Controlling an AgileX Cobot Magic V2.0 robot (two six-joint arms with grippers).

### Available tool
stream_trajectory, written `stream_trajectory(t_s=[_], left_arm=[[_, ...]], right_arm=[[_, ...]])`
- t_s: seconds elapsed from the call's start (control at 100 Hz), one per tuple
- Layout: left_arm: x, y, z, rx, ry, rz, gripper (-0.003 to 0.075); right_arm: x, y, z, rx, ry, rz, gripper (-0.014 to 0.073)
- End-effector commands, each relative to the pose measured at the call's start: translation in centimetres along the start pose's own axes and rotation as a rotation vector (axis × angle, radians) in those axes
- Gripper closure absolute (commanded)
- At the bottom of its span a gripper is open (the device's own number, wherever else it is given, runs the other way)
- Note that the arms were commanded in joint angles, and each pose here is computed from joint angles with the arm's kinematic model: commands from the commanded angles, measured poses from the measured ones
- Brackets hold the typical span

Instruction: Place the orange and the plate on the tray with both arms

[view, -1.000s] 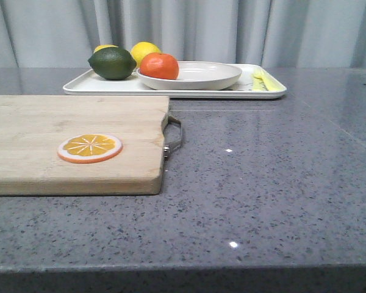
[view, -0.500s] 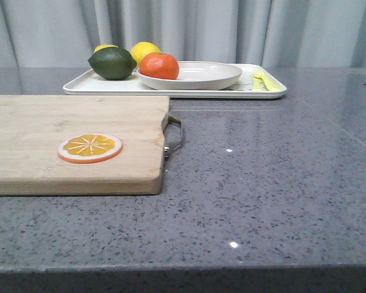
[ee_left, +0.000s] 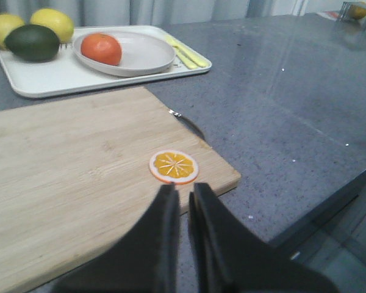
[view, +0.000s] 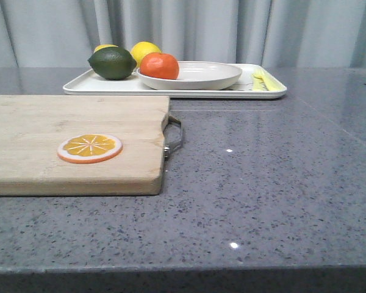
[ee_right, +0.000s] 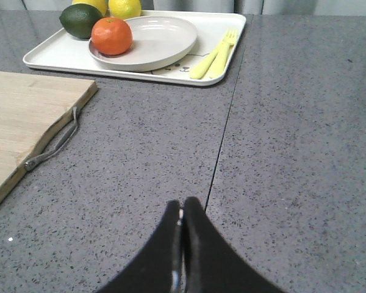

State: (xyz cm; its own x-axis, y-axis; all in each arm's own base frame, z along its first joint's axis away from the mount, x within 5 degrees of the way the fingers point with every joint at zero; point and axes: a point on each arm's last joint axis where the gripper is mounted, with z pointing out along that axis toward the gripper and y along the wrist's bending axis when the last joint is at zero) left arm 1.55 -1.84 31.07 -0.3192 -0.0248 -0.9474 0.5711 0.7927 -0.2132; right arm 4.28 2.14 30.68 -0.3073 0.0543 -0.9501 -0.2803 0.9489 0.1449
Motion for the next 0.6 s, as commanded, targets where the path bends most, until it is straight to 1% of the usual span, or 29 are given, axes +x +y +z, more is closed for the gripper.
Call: stream_trajectory(t_s=[0.0,0.46,0.59], left_arm=[[-1.29,-0.29,-0.21,0.019,-0.084,-0.015,0.0741],[-1.29,-0.29,-0.21,0.019,-0.084,-0.015,0.0741],[-1.32,-0.08,0.18,0.007,-0.131,0.002,0.0741]], right_arm=[[-1.40,0.10,-0.30,-0.001,-0.096,0.003,0.0663],[-1.40,0.10,-0.30,-0.001,-0.096,0.003,0.0663],[-1.40,0.10,-0.30,-0.001,-0.096,0.003,0.0663]])
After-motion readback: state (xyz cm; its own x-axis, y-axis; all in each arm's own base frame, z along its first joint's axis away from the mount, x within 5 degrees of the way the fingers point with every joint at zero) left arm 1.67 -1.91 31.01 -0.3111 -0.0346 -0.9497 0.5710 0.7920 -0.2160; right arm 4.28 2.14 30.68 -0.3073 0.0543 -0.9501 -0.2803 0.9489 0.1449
